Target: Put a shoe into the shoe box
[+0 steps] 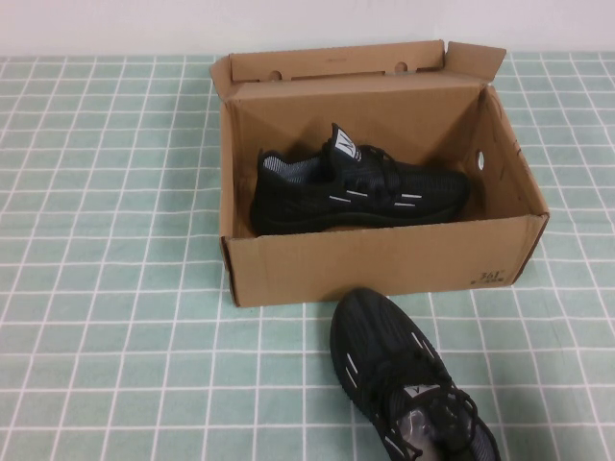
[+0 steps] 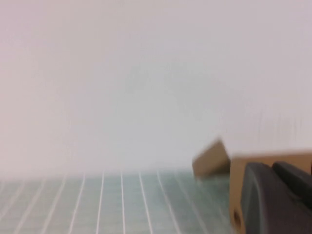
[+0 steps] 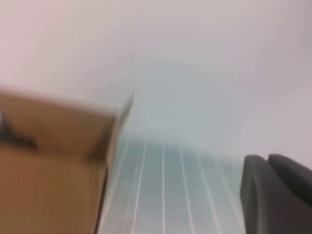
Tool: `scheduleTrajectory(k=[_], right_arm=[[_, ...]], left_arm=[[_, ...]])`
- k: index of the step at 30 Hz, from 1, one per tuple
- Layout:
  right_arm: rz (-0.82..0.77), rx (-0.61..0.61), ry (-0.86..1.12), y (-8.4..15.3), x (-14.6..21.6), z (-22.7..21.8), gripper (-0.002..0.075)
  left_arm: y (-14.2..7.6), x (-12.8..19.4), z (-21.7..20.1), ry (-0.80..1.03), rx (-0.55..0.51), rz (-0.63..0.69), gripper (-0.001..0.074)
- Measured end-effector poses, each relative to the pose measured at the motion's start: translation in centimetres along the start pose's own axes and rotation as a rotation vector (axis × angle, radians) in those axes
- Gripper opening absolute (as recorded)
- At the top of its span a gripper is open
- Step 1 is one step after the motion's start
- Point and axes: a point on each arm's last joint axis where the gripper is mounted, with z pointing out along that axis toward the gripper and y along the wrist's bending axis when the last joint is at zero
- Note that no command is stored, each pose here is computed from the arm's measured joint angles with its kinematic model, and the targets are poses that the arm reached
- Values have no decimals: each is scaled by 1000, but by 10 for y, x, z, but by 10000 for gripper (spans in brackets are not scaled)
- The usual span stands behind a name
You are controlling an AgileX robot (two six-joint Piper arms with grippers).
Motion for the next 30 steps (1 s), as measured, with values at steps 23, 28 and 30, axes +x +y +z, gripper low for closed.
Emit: scheduleTrajectory(k=[23, 28, 30], right_arm=[[301, 2, -522, -8, -49, -11, -9], [489, 29, -645, -21, -88, -13, -9], [552, 27, -651, -25, -109, -13, -9]], left_arm=[[0, -30, -5, -337, 44, -255, -4], [-1, -52, -14, -552, 80, -265, -4], [-1, -65, -15, -585, 88, -263, -4]])
